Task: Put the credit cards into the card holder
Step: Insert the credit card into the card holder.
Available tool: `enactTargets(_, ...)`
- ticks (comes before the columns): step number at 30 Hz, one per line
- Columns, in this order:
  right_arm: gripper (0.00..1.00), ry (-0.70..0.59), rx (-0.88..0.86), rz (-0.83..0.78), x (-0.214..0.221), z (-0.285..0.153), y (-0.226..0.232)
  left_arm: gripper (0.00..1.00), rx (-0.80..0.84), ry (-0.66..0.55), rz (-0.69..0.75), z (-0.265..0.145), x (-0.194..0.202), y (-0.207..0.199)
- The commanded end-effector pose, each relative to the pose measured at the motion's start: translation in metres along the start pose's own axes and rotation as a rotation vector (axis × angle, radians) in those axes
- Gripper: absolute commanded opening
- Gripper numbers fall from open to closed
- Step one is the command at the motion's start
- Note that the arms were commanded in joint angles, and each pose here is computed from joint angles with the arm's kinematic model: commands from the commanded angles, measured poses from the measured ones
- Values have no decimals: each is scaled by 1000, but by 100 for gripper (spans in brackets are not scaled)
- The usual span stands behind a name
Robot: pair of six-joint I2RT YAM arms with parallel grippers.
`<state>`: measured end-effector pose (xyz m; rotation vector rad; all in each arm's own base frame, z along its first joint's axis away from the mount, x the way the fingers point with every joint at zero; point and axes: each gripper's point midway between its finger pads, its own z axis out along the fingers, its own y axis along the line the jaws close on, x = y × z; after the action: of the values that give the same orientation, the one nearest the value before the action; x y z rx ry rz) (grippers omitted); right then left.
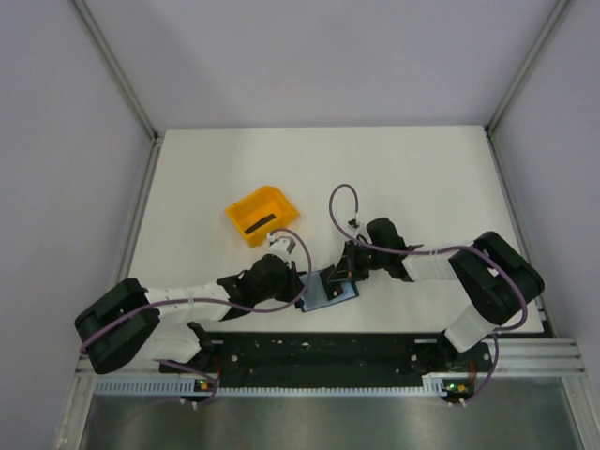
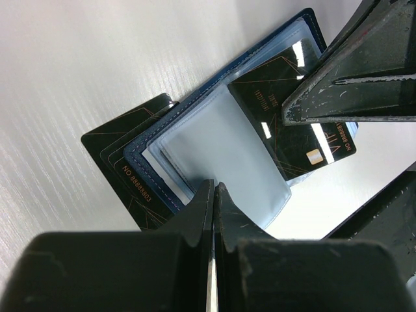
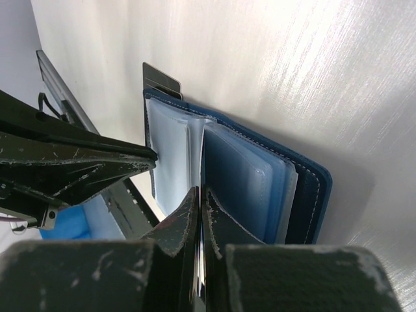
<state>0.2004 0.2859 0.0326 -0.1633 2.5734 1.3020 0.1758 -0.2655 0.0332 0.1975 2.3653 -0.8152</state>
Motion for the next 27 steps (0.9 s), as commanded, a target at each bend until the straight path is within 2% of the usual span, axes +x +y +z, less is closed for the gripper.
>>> enactTargets(1,0,-13,-62,-28,-5,-3,15,0,-54,41,14,-3,15,17)
enactTargets(16,0,-64,-26,-45,-14,-11,17,0,-57,40,11,-4,16,19)
enactTargets(27,0,-37,-28,-31,-9,-7,13,0,-59,39,10,-4,16,19)
